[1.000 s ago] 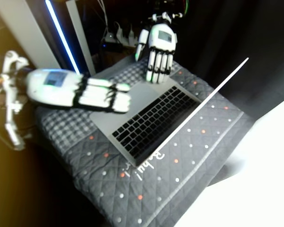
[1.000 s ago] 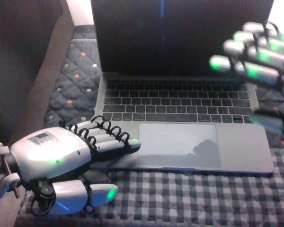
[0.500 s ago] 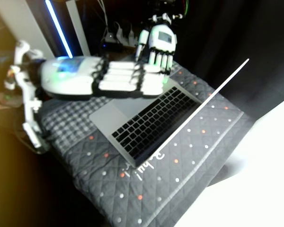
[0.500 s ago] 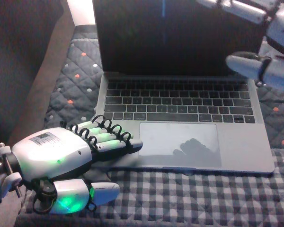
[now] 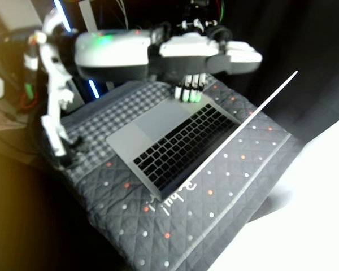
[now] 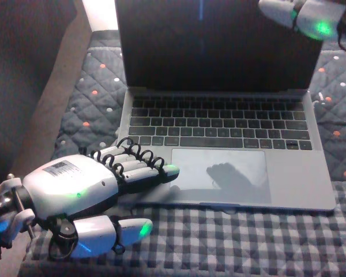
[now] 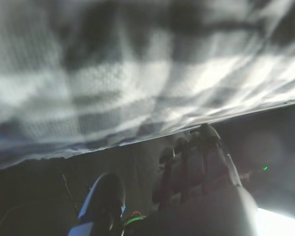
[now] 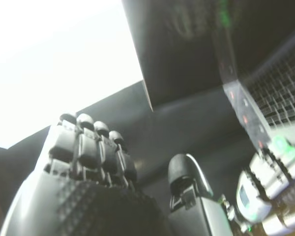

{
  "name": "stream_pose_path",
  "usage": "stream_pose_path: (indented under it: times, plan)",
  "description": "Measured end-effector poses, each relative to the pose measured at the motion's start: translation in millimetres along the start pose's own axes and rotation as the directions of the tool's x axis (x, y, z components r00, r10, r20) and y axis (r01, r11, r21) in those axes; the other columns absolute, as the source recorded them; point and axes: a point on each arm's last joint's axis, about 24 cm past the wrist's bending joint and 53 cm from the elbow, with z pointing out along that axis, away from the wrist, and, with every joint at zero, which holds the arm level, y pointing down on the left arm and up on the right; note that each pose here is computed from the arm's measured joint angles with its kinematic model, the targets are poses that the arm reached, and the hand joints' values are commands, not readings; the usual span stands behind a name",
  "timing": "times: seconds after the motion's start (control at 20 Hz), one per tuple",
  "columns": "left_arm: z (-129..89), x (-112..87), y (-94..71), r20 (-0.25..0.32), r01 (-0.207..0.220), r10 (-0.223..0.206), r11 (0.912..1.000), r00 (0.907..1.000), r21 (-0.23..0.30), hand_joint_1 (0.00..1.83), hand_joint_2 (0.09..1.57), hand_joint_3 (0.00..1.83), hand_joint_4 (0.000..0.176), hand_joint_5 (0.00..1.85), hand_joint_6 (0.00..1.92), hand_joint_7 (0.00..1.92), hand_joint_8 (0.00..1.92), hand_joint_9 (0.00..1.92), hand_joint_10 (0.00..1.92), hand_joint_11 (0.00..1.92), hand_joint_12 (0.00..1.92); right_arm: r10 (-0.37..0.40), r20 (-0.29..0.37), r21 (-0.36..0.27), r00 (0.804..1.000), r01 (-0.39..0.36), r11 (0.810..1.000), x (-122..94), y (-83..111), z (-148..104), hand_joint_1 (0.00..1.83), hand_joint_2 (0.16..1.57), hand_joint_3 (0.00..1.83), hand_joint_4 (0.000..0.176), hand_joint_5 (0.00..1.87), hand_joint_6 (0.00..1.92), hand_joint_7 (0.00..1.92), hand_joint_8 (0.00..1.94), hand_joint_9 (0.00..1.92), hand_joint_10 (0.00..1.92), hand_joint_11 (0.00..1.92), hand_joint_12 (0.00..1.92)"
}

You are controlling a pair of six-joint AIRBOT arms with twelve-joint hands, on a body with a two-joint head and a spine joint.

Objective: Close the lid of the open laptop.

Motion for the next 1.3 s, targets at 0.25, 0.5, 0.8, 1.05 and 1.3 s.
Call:
stream_pose_path:
  times: [0.25,0.5,0.8,1.05,1.3]
  plan:
    - [0,-0.1,1.2,-0.001,-0.005,0.005,1.0,1.0,0.001,0.1,1.49,0.0,0.003,0.14,0.01,0.15,0.0,0.1,0.01,0.0,0.38,0.093,-0.055,0.103,0.994,-0.087,0.991,16,-37.9,8,0.44,1.4,0.0,0.0,0.0,0.0,0.0,0.0,0.0,0.0,0.0,0.0]
    - [2,1.3,-1.0,0.003,0.012,-0.012,0.9999,0.9999,0.008,0.11,1.49,0.0,0.0,0.14,0.01,0.16,0.01,0.11,0.01,0.0,0.34,0.101,-0.092,0.102,0.991,-0.092,0.991,27,-35.5,10,0.71,1.24,0.0,0.0,0.22,0.0,0.41,0.0,0.43,0.52,0.15,1.74]
    - [2,1.3,-0.2,0.005,0.017,-0.017,0.9999,0.9999,0.005,0.18,1.48,0.0,0.012,0.16,0.0,0.17,0.0,0.12,0.02,0.0,0.36,0.074,-0.086,0.058,0.994,-0.069,0.996,23,-16.9,7,0.79,1.2,0.0,0.0,0.05,1.3,0.61,1.89,0.96,1.91,1.12,1.92]
    - [0,-1.3,0.9,0.016,0.038,-0.037,0.9993,0.9992,-0.006,0.33,1.43,0.0,0.048,0.14,0.01,0.15,0.01,0.1,0.02,0.0,0.28,0.051,-0.14,-0.071,0.989,-0.062,0.996,30,17.5,-10,0.66,1.2,0.0,0.0,0.0,1.89,0.01,1.88,0.13,1.92,0.33,1.92]
    - [-9,0.7,6.7,0.015,0.05,-0.05,0.9981,0.9986,-0.035,0.28,1.45,0.0,0.064,0.13,0.0,0.13,0.0,0.08,0.01,0.0,0.26,0.165,-0.226,-0.178,0.96,-0.207,0.962,58,44.0,-37,0.65,1.15,0.0,0.0,0.0,1.62,0.03,1.78,0.11,1.92,0.23,1.92]
